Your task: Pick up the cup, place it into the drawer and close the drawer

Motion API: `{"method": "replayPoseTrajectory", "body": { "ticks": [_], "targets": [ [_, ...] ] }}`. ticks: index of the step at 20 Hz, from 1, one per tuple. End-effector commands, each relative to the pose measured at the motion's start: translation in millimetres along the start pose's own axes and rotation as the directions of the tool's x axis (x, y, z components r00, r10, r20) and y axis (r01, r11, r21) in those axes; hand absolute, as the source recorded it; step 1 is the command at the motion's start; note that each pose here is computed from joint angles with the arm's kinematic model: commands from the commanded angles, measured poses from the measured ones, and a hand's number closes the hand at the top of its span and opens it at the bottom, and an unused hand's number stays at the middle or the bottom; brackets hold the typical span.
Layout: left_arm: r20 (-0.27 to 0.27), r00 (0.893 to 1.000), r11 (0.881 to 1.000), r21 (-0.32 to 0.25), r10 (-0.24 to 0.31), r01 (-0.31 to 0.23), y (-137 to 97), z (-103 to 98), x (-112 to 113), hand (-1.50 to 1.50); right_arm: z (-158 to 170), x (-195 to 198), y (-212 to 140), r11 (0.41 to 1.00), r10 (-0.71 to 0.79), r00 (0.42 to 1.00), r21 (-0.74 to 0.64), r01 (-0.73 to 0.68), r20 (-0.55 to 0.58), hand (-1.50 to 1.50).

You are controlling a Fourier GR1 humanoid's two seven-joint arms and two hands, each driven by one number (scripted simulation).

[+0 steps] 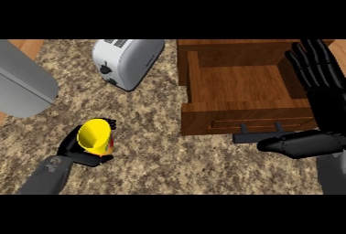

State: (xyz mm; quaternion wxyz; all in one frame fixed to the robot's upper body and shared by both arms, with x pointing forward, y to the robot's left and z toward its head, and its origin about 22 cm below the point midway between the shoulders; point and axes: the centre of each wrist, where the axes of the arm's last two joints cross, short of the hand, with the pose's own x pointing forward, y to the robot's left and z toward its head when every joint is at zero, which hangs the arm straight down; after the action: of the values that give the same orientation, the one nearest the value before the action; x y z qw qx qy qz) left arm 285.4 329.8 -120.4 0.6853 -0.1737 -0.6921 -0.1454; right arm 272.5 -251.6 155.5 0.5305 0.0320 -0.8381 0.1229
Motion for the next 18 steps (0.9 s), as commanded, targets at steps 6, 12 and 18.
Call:
{"method": "replayPoseTrajectory", "body": {
  "ticks": [6, 12, 18],
  "targets": [
    [0.363, 0.924, 0.992, 0.081, -0.118, 0.094, -16, -10, -3, 1.5, -4, -4, -7, 1.0, 0.007, 1.0, -0.027, -0.008, -0.018, -1.5],
    [0.263, 0.922, 0.761, 0.647, -0.283, 0.048, -27, -11, -12, 1.5, 7, -7, -7, 0.999, -0.006, 1.0, -0.032, 0.005, -0.011, -1.5],
    [0.511, 0.85, 0.874, 0.463, -0.127, -0.148, -29, -51, 14, 1.5, 12, -4, -8, 0.999, 0.014, 1.0, -0.033, -0.015, -0.021, -1.5]
  ]
}}
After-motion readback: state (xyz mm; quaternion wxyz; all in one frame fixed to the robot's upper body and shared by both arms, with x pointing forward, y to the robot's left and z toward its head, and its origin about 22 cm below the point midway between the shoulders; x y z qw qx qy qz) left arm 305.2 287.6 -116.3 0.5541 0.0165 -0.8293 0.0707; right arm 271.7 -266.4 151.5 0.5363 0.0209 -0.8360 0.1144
